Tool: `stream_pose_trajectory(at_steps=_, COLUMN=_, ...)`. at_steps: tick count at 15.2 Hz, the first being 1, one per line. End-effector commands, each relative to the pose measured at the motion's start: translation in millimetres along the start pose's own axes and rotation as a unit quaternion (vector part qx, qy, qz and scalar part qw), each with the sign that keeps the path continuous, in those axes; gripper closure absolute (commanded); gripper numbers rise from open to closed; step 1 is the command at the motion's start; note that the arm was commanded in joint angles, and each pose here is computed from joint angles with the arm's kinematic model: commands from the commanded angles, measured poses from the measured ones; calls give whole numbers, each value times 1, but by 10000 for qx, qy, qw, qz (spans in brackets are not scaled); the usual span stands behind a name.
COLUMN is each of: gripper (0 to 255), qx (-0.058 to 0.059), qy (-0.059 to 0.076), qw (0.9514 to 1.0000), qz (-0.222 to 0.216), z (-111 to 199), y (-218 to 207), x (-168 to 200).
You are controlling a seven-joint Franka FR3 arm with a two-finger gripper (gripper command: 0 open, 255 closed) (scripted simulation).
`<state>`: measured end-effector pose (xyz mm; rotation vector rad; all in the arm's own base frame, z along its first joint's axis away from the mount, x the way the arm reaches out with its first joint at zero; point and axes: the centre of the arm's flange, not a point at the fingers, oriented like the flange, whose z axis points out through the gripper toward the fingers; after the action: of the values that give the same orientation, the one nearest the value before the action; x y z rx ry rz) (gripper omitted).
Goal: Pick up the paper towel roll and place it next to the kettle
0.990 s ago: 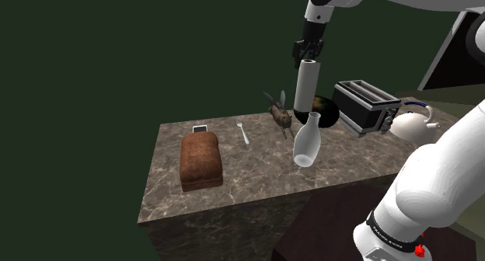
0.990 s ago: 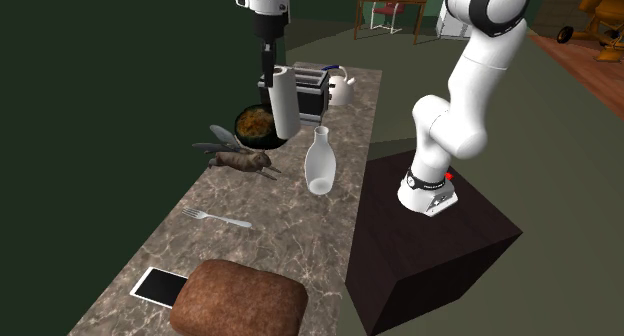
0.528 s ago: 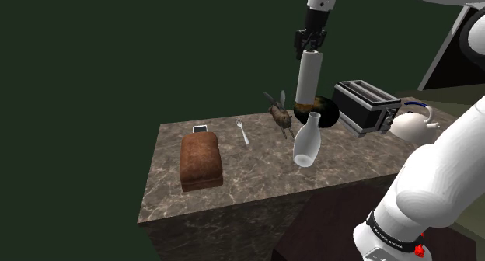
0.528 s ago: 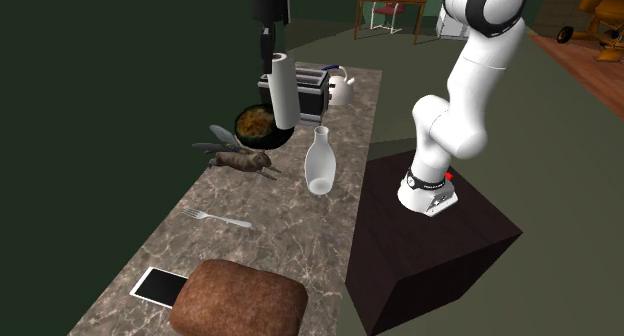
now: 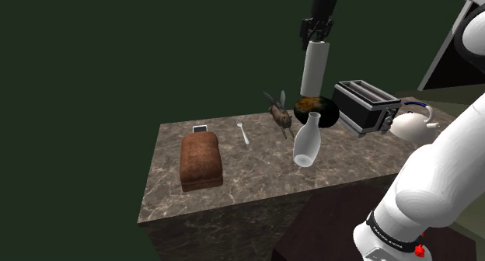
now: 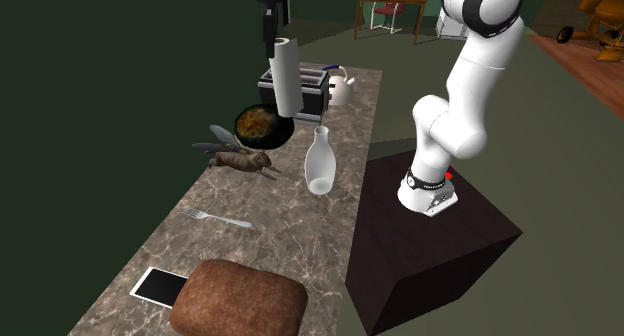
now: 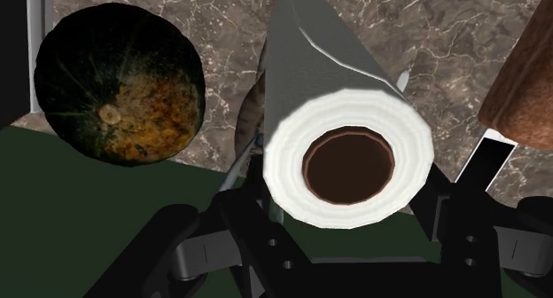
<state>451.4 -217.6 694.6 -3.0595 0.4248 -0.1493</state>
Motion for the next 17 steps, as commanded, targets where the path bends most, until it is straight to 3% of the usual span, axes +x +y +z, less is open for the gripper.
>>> stream_pose_trajectory(at_steps=1, gripper=255, qx=1, qy=2, qw=10000, qz=0, z=-3, y=19, x=-13)
stream_pose_trajectory(at_steps=17, gripper=255, qx=1, qy=2, qw=10000, qz=0, z=-25, y=191, x=-134)
